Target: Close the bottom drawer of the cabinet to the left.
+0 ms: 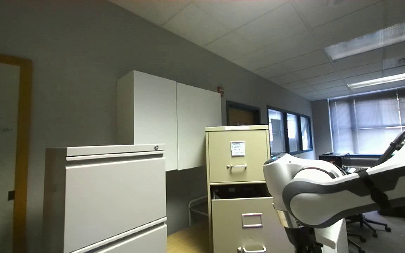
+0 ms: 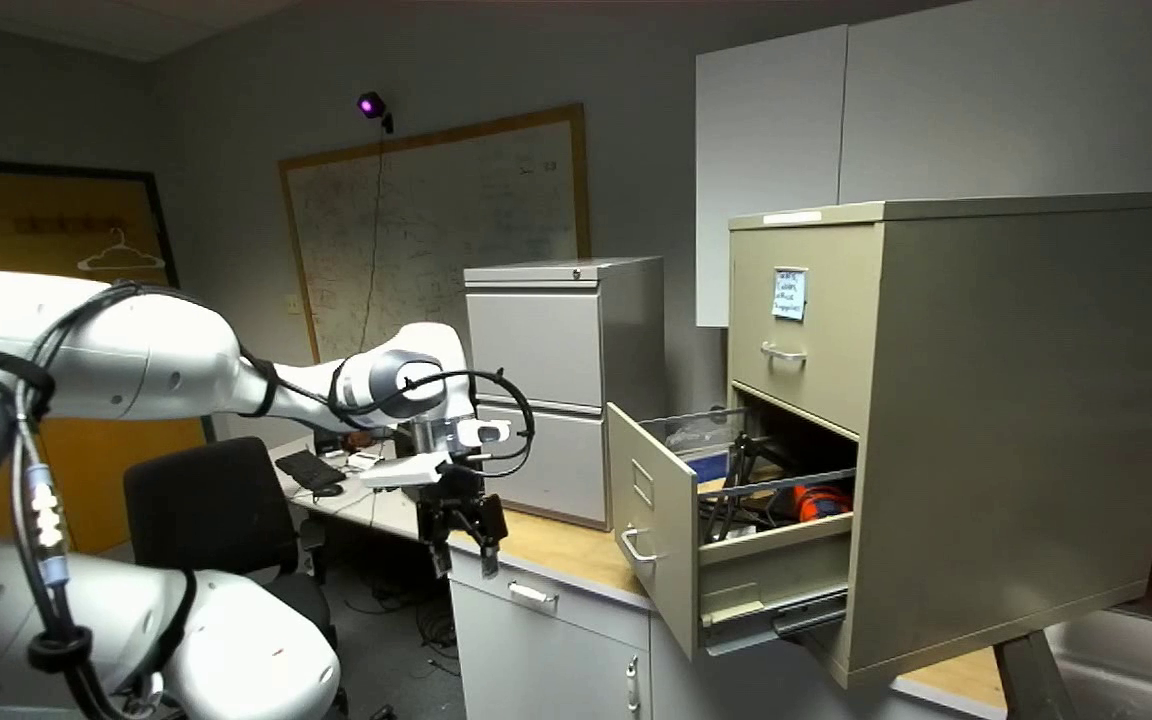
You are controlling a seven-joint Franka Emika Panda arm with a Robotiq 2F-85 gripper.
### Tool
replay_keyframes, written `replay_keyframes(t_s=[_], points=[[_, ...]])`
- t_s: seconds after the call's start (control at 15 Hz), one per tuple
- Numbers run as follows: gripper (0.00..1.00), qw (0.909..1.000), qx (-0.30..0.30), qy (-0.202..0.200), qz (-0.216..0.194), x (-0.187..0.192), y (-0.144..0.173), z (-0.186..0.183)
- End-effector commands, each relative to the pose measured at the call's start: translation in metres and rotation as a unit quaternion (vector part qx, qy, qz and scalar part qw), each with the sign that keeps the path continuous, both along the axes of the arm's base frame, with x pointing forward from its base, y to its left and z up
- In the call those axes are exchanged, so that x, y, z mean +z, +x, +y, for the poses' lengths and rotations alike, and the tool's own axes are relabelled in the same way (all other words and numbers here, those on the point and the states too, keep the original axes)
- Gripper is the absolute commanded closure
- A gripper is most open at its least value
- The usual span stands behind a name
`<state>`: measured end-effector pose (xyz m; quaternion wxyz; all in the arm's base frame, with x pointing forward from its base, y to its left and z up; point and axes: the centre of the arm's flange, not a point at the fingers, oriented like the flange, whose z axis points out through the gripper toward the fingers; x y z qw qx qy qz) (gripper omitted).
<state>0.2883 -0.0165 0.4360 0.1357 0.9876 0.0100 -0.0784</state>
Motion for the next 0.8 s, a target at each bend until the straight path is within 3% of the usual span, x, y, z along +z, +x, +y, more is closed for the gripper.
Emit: replay_keyframes(t_s=[0.0, 0.13, 0.33, 0.4, 0.53, 0.73], points=[[0.00, 0.9980, -0.004, -0.054, -0.034, -0.006, 0.035, 0.019], [0.00, 0.9935, 0.006, -0.095, -0.063, -0.012, 0.053, 0.033], [0.00, 0.9783, 0.029, -0.175, -0.107, -0.025, 0.082, 0.052], [0.25, 0.9717, 0.040, -0.200, -0.119, -0.028, 0.091, 0.058], [0.33, 0.9551, 0.063, -0.250, -0.146, -0.037, 0.108, 0.067], [0.58, 0.9222, 0.110, -0.318, -0.191, -0.048, 0.131, 0.078]])
